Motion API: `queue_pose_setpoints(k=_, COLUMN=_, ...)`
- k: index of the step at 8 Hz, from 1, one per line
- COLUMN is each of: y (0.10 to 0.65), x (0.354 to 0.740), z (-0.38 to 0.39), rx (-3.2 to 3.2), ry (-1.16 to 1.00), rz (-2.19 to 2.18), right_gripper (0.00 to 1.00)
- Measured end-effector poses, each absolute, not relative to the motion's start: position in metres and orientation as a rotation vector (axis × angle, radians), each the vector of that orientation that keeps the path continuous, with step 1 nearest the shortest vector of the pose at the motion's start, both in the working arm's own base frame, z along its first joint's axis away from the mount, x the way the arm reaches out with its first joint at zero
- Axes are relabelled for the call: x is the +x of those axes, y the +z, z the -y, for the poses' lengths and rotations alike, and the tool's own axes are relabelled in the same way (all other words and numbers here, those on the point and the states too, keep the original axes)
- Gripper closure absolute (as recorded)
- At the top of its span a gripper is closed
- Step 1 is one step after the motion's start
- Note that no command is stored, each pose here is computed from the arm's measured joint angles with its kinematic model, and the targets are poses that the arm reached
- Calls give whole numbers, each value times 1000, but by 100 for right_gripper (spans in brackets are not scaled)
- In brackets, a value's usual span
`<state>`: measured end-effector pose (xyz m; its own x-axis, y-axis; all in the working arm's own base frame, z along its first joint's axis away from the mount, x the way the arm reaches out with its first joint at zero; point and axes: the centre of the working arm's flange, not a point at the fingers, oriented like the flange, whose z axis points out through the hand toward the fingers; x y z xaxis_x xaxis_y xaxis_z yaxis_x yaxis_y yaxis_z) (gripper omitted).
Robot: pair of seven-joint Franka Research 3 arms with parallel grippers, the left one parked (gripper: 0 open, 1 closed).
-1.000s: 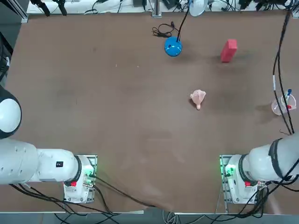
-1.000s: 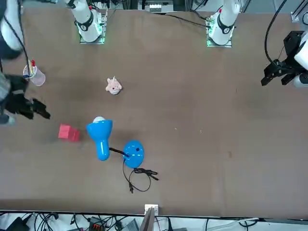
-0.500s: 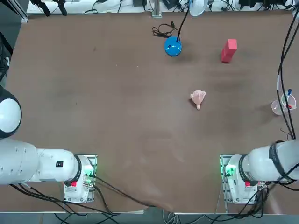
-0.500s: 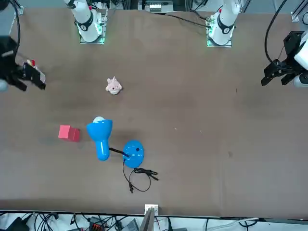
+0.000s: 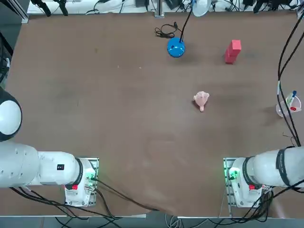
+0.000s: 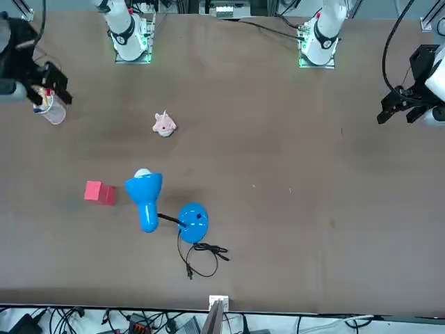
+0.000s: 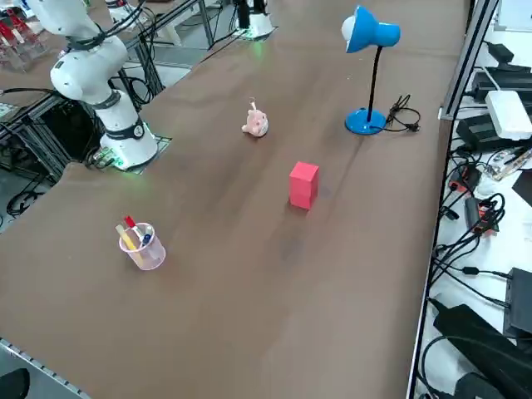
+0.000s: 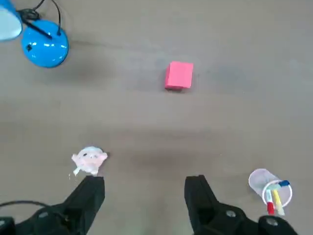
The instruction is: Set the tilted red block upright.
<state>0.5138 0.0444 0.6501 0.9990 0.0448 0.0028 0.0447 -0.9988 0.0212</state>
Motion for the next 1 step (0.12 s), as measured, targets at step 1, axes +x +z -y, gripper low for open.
queue_pose_setpoints(k=1, y=654, x=506, z=-38, rx=3124, ry=1, rz=-56, right_gripper=0)
